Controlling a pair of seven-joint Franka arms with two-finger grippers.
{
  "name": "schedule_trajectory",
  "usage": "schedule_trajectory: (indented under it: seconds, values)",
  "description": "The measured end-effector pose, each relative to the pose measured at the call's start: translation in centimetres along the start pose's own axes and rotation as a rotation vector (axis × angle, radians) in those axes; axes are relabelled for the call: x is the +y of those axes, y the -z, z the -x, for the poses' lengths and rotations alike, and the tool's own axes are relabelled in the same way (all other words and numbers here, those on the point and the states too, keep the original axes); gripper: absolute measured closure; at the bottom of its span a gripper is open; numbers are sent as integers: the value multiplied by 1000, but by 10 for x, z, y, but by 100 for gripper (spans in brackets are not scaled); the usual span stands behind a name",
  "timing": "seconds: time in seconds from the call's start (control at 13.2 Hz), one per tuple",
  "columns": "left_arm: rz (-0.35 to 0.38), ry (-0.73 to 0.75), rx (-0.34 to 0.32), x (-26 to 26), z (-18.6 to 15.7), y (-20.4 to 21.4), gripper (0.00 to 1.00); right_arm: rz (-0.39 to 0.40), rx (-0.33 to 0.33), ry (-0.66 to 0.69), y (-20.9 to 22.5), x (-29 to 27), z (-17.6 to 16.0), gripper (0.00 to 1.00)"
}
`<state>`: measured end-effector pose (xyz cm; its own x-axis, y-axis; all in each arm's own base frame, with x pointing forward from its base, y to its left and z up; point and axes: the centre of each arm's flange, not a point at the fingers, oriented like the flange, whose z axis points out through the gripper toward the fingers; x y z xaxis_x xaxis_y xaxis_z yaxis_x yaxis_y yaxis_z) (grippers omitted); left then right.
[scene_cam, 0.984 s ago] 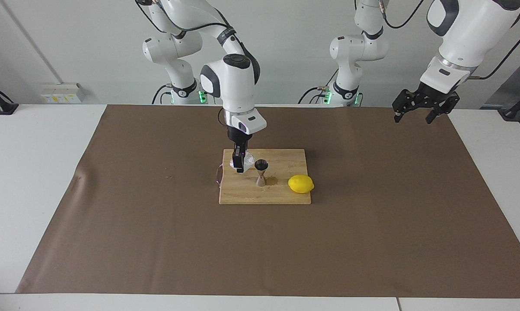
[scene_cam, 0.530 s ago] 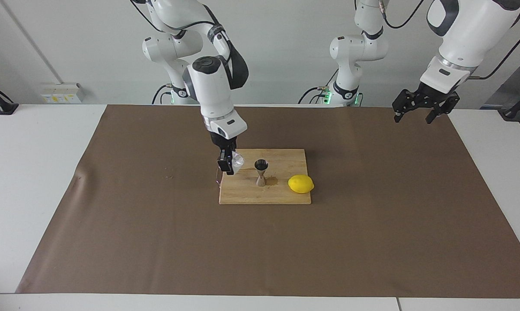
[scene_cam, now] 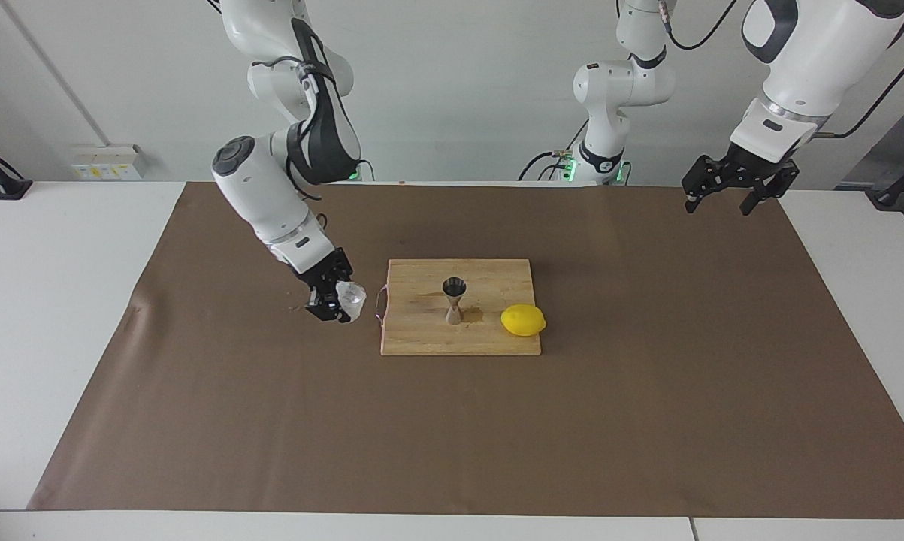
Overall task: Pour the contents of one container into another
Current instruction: 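Turn the white cup upright and carry it back with the right gripper, then lower the white cup onto the table and open the right gripper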
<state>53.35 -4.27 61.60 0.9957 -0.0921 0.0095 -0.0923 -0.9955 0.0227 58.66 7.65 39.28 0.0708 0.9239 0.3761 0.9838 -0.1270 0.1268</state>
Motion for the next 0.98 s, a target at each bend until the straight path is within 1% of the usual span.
schedule_trajectory:
  seconds: [0.23,0.61,0.76,0.98]
  values:
    - [0,0,0,0,0,0,0,-45,82,-34,2,-6,68,49]
    - [0,0,0,0,0,0,0,-48,168,-42,10,-27,167,49]
    - [0,0,0,0,0,0,0,-54,174,-42,8,-39,193,49]
    - [0,0,0,0,0,0,0,-79,201,-41,-6,-54,216,49]
